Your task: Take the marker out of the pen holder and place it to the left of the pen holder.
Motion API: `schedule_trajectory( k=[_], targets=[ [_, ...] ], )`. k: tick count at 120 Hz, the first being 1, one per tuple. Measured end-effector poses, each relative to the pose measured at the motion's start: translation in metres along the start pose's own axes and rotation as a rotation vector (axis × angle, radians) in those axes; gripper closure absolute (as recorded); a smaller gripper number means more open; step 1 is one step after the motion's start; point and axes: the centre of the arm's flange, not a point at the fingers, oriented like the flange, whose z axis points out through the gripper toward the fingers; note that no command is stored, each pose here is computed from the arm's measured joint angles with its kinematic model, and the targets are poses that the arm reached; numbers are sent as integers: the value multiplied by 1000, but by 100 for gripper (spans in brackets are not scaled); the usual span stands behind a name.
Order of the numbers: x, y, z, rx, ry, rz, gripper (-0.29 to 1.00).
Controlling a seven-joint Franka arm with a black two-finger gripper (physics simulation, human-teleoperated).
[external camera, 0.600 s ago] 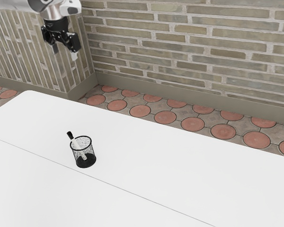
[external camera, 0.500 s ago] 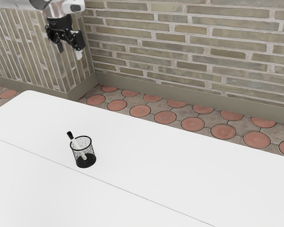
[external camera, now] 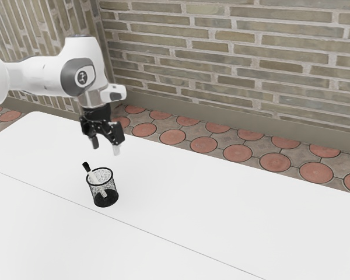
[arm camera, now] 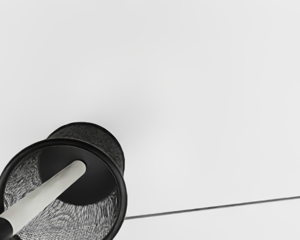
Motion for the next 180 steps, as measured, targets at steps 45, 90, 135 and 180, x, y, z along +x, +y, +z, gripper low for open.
schedule_trajectory(
  k=[45, 90, 135, 180],
  targets=[
    [-14, -82, 35, -62, 6, -351, 2],
    [-15, -117, 68, -78, 17, -429, 2],
    [-26, -119, 79, -70, 6, -271, 2],
    [-19, -117, 75, -85, 35, -176, 2]
  ],
)
